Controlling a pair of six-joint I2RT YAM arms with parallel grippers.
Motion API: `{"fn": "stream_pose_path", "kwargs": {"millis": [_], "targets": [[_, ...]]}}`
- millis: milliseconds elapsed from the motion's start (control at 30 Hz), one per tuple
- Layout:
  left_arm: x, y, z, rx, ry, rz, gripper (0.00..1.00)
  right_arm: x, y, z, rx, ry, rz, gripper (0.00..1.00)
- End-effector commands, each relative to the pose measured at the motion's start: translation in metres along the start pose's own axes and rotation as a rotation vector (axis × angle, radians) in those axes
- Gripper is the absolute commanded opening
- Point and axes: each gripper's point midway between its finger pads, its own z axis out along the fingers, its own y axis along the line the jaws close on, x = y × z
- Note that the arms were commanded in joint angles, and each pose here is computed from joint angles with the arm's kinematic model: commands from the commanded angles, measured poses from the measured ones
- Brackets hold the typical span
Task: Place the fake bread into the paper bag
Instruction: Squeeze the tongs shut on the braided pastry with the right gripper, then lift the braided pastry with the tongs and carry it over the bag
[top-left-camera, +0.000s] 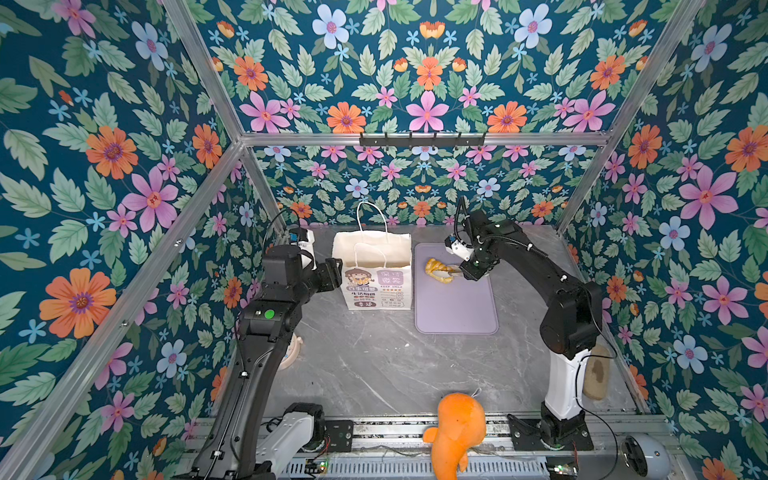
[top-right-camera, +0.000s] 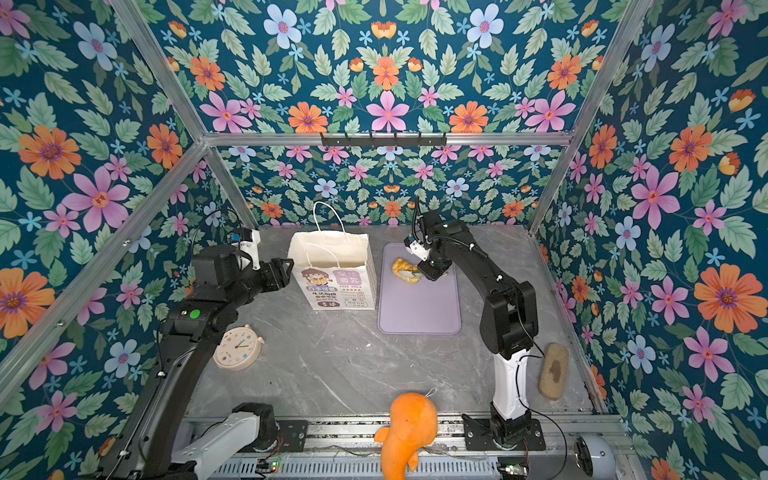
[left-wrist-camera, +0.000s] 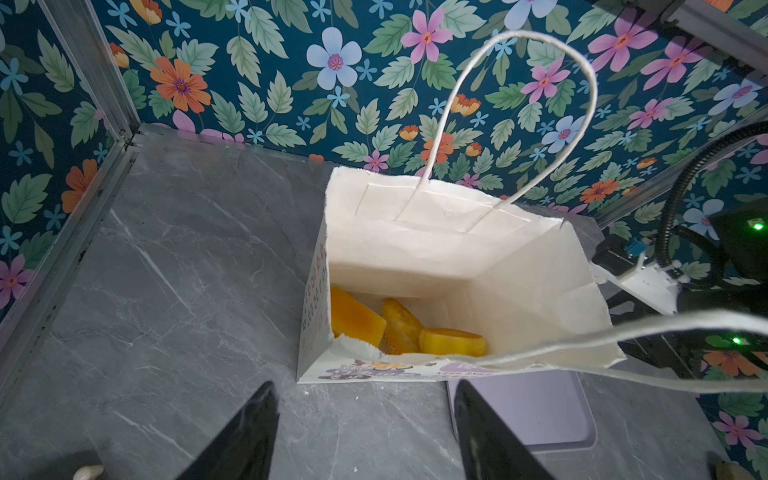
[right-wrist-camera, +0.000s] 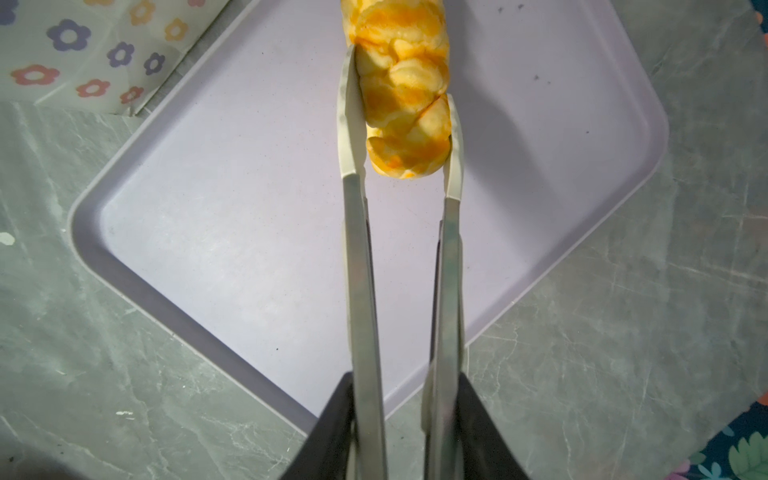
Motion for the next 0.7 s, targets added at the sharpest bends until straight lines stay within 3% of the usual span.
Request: {"fn": "stream_pose_path", "kwargs": {"millis": [0, 667], "targets": [[-0.004, -0.002, -0.001, 0.009, -0.007, 0.004, 0.68, -0.001, 0.003, -0.014, -0.006, -0.022, 0.001, 0.31], [0.0, -0.001, -0.001, 0.003, -0.002, 0.008, 0.68, -0.03, 0.004, -0.152, 0.128, -0.291, -0.02, 0.3]]}}
